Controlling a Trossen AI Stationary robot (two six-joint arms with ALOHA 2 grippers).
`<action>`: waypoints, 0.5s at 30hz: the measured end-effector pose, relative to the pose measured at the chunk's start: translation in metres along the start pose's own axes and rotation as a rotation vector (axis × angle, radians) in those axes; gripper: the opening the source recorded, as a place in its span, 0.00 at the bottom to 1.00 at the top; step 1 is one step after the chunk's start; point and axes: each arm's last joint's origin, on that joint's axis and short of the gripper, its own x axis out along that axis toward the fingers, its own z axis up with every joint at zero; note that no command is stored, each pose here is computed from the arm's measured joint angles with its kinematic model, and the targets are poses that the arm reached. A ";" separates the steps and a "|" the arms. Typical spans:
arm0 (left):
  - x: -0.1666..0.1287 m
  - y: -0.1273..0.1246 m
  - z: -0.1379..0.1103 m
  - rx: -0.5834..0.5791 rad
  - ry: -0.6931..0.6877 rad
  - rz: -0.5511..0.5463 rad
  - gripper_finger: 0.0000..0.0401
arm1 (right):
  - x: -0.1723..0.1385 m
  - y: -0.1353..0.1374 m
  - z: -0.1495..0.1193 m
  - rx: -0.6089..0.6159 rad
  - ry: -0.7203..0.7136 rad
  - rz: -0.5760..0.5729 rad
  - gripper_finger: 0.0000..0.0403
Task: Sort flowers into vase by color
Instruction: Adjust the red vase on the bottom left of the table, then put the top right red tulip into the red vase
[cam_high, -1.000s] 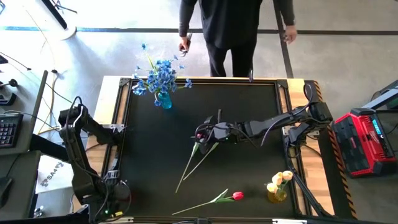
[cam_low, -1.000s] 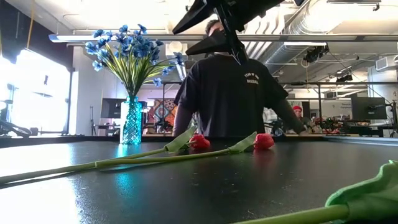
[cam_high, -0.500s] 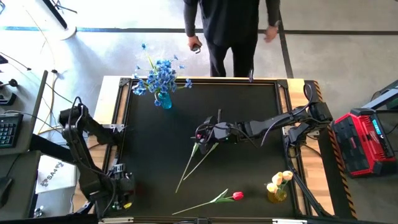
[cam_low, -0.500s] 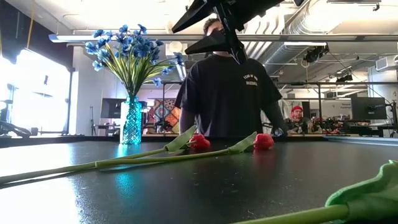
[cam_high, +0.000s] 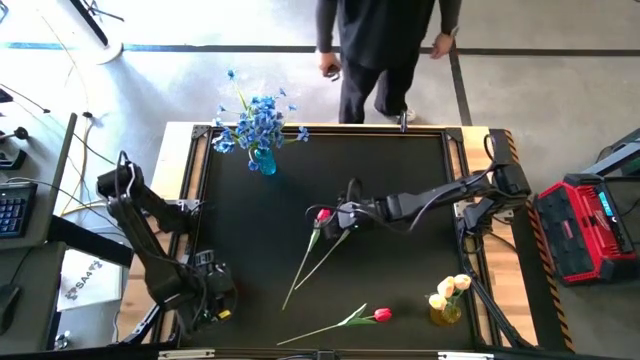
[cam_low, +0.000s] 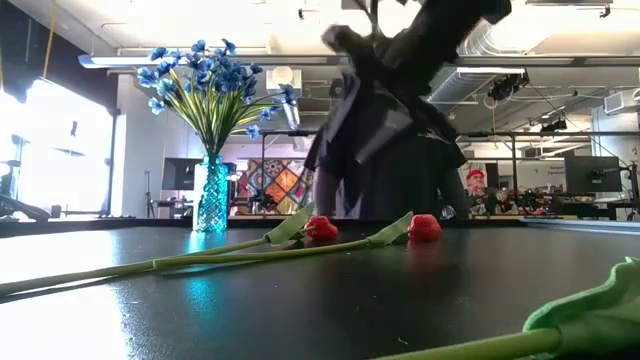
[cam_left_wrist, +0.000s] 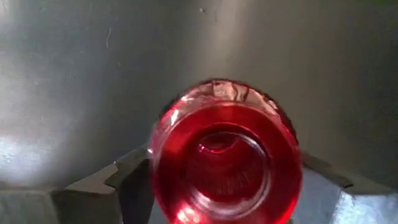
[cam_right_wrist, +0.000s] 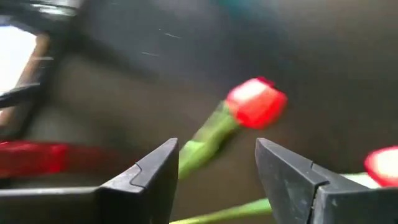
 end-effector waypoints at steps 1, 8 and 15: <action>-0.002 0.001 0.001 -0.007 -0.003 -0.009 0.69 | 0.003 -0.004 -0.002 0.033 0.017 -0.039 0.49; -0.022 0.012 0.005 -0.072 -0.012 -0.094 0.84 | 0.017 -0.022 -0.008 0.223 0.074 -0.202 0.49; -0.049 0.030 0.007 -0.203 0.037 -0.222 0.90 | 0.043 -0.045 -0.012 0.323 0.192 -0.354 0.49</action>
